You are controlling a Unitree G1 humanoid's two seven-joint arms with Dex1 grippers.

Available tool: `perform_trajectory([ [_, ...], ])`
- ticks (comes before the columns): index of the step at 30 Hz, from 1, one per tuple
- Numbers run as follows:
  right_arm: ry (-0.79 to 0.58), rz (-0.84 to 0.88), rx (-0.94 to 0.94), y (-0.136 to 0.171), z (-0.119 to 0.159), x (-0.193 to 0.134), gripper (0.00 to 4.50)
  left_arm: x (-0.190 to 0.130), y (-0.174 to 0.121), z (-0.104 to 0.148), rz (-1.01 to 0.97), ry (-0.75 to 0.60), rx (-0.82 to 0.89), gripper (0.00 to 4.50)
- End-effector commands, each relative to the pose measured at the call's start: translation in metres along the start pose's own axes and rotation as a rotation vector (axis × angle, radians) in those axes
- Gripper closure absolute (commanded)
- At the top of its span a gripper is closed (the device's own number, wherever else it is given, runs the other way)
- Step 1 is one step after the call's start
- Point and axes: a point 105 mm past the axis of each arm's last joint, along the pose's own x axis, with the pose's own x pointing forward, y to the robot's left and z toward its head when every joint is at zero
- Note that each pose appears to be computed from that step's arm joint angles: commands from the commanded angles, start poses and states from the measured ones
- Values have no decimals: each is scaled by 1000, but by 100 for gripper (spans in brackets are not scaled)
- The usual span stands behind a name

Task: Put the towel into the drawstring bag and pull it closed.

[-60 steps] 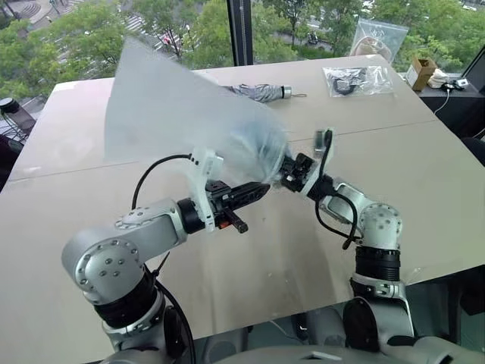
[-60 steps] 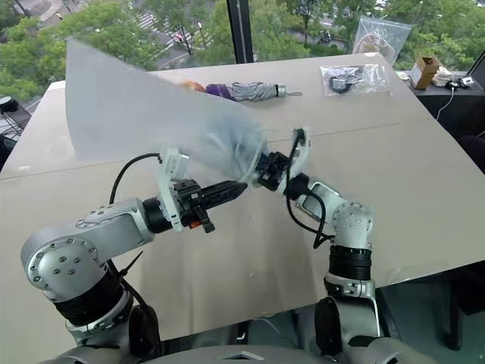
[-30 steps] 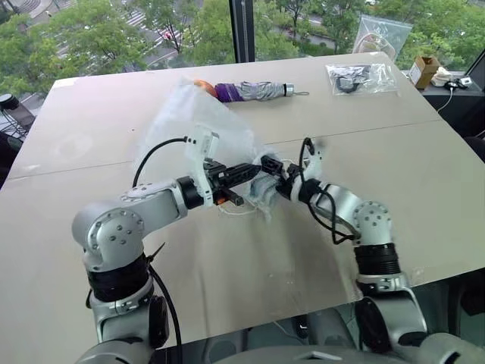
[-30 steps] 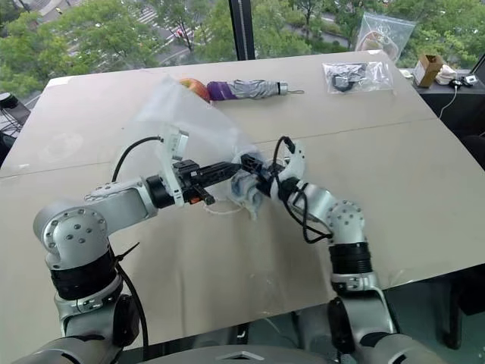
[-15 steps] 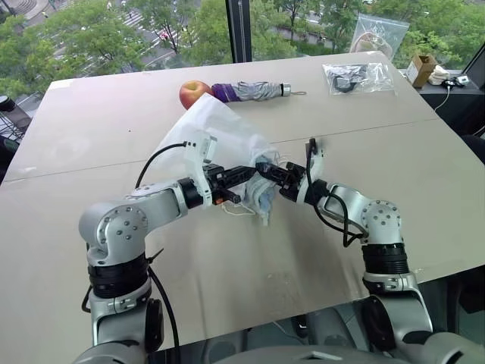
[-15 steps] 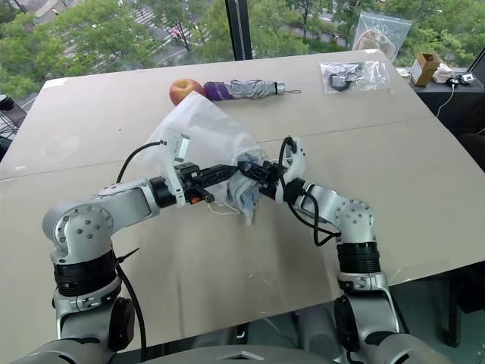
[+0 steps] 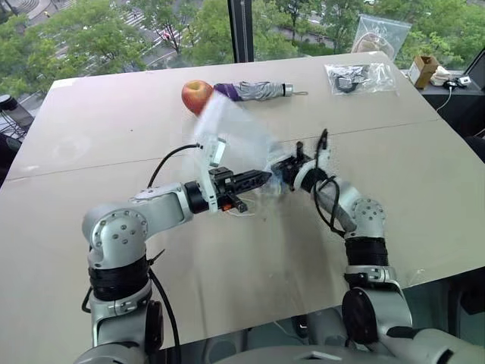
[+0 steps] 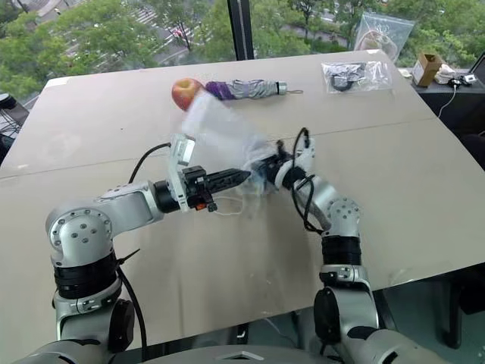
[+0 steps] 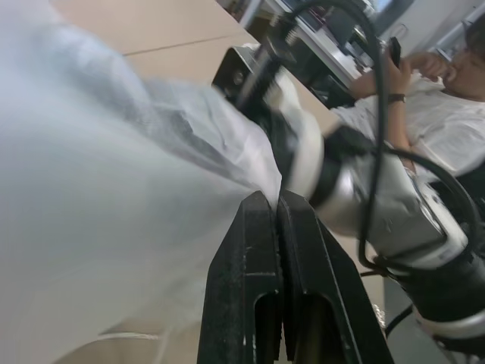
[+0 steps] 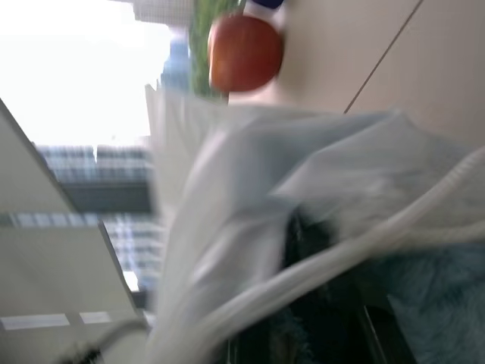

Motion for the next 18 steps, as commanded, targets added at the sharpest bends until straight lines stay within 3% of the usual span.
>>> perform_trajectory([
  [1,59,135,289,61,-43,33,443,-1,-11,6,-40,-27,32,450],
  [4,71,111,270,63,-46,33,443,-1,-8,5,-18,-21,36,450],
  [6,114,108,120,64,-57,30,443,0,-4,8,1,-34,36,450],
  [9,182,102,-81,58,-70,21,329,0,4,16,43,-63,49,450],
  [12,254,68,-409,38,-74,5,192,-3,22,29,130,-120,72,450],
  [18,341,30,-807,16,-53,-20,192,-7,38,43,197,-183,90,450],
])
